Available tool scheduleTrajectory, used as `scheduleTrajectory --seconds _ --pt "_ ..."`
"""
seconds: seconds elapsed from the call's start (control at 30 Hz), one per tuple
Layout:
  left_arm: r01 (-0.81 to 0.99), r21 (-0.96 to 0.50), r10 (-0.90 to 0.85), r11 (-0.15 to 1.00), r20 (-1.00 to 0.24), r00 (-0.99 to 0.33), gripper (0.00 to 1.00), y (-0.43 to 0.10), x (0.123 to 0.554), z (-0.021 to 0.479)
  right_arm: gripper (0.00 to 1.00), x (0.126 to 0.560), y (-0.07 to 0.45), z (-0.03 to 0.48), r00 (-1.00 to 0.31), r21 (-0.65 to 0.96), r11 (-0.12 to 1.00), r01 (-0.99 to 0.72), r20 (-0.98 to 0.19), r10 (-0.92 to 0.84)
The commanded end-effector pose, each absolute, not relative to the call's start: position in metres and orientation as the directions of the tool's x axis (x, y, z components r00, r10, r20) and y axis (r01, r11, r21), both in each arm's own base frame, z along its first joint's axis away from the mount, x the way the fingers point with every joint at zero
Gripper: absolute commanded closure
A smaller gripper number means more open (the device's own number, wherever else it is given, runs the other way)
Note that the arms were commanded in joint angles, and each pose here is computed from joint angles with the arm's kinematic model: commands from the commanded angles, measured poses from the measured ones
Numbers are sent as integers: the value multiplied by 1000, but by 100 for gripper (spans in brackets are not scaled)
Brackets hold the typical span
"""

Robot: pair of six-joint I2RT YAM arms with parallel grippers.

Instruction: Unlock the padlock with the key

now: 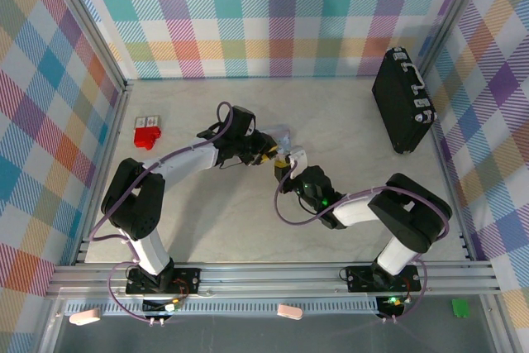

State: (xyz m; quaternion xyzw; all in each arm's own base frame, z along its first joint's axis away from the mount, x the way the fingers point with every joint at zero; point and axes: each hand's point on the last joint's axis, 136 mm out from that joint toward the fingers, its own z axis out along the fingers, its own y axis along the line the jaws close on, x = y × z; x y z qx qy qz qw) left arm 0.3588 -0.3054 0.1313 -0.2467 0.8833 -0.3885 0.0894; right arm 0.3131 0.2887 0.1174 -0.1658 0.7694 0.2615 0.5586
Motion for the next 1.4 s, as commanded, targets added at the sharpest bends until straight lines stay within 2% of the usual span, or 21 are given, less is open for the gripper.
scheduleTrajectory --seconds 0.0,0.3,0.53,0.73,1.1,1.37 --pt "-359 -735 -464 576 67 -883 96 -316 342 129 87 321 281 140 -323 334 790 -514 -929 183" --pt "-362 -732 -460 578 75 -885 96 -318 339 125 81 326 271 138 -367 427 769 -476 -891 268" --pt "-356 -737 -453 575 75 -888 96 -322 338 125 93 328 267 137 -406 505 724 -470 -852 331" --pt "-348 -749 -448 564 76 -891 96 -326 337 124 100 329 259 143 -490 647 628 -433 -753 438" --pt "-323 -771 -433 549 69 -899 97 -333 331 114 100 329 245 146 -630 868 408 -282 -488 604" --pt "-296 -763 -406 575 48 -913 97 -331 324 103 100 328 246 151 -690 938 251 -240 -347 635"
